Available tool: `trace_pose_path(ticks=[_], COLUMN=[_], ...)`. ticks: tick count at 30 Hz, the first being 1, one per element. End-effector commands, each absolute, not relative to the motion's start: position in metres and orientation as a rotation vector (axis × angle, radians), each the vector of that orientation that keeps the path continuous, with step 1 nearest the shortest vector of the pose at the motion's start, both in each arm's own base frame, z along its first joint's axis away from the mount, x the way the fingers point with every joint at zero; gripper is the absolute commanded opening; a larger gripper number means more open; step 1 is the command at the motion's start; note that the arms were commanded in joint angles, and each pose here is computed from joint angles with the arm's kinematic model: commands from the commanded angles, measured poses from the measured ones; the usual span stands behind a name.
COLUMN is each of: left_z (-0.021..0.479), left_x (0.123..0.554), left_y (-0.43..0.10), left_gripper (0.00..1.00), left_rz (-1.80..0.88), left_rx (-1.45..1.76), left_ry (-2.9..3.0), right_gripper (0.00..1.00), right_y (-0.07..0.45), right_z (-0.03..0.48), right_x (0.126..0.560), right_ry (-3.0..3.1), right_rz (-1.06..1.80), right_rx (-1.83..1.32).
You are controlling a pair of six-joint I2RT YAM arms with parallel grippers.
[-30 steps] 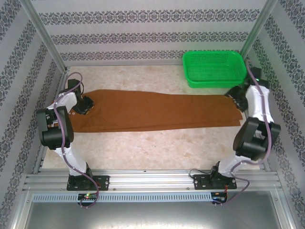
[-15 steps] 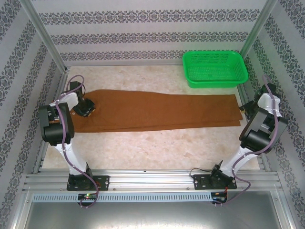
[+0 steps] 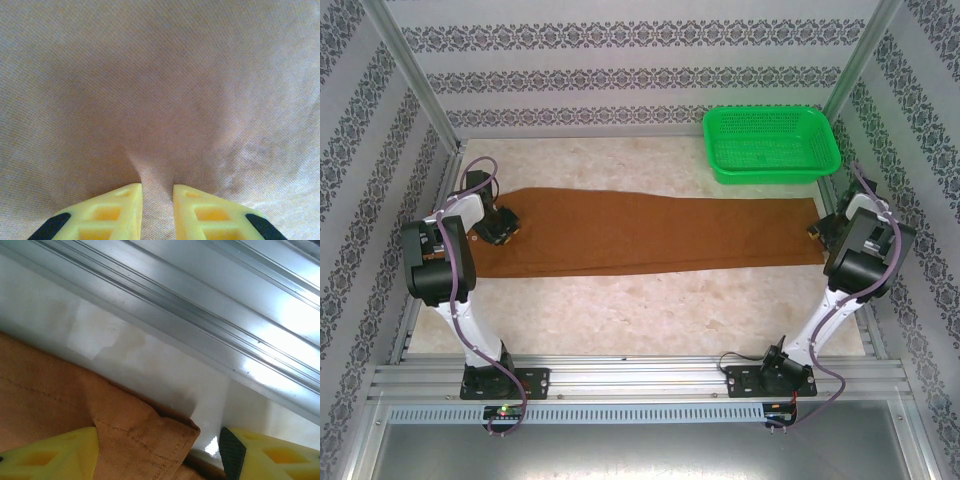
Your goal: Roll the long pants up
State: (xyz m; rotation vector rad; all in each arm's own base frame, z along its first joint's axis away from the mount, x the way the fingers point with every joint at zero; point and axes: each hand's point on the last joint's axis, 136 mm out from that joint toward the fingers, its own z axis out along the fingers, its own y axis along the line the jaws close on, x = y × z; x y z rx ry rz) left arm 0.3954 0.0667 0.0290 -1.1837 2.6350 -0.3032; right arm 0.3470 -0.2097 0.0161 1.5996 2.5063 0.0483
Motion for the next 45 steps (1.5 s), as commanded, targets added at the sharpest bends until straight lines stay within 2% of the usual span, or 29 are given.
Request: trace_pose_path(ticks=[1,2,3,4,16,23,27,33,36,37,38,40,41,43,44,45], left_z=[0.037,0.037,0.037,0.037,0.034,0.028,0.034,0.046,0.054,0.059,0.064,0.081,0.089,0.113,0.124,0.134], left_x=[0.393,0.392,0.392,0.392,0.386,0.371,0.366,0.367,0.365,0.365,0.365,0.365,0.364,0.362,0.358,0.352], left_y=[0.064,0.065,0.066,0.066,0.078,0.094,0.107,0.116,0.118,0.118,0.119,0.121,0.121,0.124,0.128,0.136], left_gripper=[0.23,0.22,0.21,0.21,0.19,0.17,0.17,0.15,0.18,0.2,0.21,0.25,0.27,0.32,0.35,0.38], left_rz=[-0.291,-0.287,-0.279,-0.277,-0.207,-0.205,-0.196,-0.141,-0.125,-0.121,-0.119,-0.107,-0.11,-0.085,-0.041,0.025], left_rx=[-1.132,-1.132,-1.13,-1.13,-1.193,-1.313,-1.356,-1.337,-1.325,-1.321,-1.315,-1.305,-1.294,-1.266,-1.26,-1.262], left_ry=[2.637,2.637,2.639,2.639,2.619,2.566,2.527,2.517,2.511,2.503,2.499,2.476,2.467,2.443,2.43,2.417], right_gripper=[0.55,0.36,0.08,0.0,0.0,0.0,0.0,0.0,0.0,0.03,0.1,0.31,0.38,0.73,0.78,0.89], right_y=[-0.215,-0.215,-0.215,-0.217,-0.189,-0.209,-0.218,-0.214,-0.211,-0.207,-0.204,-0.2,-0.197,-0.191,-0.188,-0.184], right_z=[0.011,0.011,0.013,0.018,0.118,0.16,0.148,0.084,0.064,0.061,0.061,0.071,0.074,0.093,0.101,0.109], right_x=[0.362,0.361,0.36,0.357,0.312,0.268,0.259,0.267,0.275,0.279,0.28,0.283,0.286,0.29,0.296,0.301], right_ry=[2.481,2.482,2.471,2.454,2.326,2.171,2.179,2.378,2.442,2.474,2.493,2.474,2.451,2.381,2.365,2.352], right_rz=[0.054,0.052,0.043,0.016,-0.068,-0.152,-0.21,-0.247,-0.228,-0.208,-0.218,-0.206,-0.163,-0.133,-0.12,-0.125], right_rx=[1.586,1.588,1.586,1.583,1.459,1.541,1.582,1.618,1.617,1.594,1.582,1.554,1.542,1.523,1.484,1.446])
